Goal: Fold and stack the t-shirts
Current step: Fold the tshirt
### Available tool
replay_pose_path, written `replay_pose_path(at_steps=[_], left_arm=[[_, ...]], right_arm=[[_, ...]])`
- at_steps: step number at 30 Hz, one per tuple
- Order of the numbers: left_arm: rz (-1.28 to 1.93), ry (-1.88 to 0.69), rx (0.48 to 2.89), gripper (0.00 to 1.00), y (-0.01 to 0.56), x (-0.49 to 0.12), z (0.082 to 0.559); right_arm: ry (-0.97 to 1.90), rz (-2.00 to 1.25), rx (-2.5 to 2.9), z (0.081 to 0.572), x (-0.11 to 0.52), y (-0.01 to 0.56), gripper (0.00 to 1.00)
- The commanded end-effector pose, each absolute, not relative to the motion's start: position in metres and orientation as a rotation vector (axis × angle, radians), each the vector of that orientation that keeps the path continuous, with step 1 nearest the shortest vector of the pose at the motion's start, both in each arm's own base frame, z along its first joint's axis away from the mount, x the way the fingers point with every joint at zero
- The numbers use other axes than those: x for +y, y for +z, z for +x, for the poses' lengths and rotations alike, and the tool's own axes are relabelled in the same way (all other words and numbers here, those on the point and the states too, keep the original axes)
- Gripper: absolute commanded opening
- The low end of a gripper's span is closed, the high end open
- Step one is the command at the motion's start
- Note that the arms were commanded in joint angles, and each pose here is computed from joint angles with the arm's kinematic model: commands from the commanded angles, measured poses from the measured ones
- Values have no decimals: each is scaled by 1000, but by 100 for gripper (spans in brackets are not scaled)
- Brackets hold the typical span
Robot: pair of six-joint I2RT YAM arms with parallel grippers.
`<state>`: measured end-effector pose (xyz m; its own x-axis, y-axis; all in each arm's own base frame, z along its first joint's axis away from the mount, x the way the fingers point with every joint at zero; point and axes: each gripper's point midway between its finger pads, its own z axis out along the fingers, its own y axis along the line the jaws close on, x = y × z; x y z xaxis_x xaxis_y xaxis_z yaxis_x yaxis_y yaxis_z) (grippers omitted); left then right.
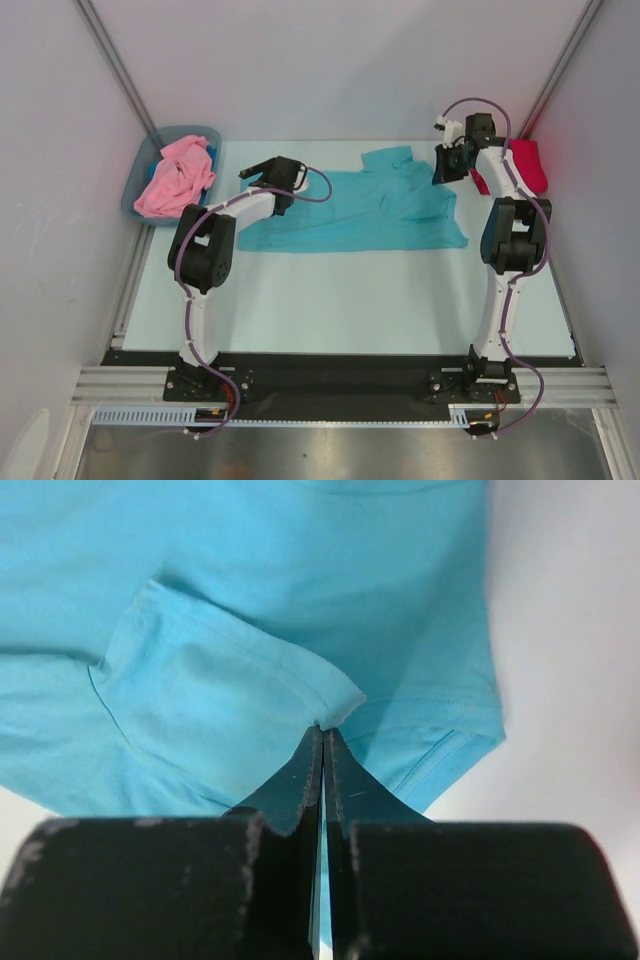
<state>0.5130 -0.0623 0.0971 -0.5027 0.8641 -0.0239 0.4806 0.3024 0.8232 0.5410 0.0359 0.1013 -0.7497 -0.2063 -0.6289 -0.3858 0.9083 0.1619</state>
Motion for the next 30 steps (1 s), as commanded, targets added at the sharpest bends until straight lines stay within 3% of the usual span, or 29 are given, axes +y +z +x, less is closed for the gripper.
replay_pose_path(at_steps=[1,13,30], left_arm=[[1123,1083,2060,100,122,-71,521],[1134,1095,2064,100,123,-68,515],[1145,1085,2056,100,120,-76,515]], right_arm=[[287,-490,2335,561,41,126,0],[214,-589,2356,572,37,96,0],[148,-659,2242,599,55,115,0]])
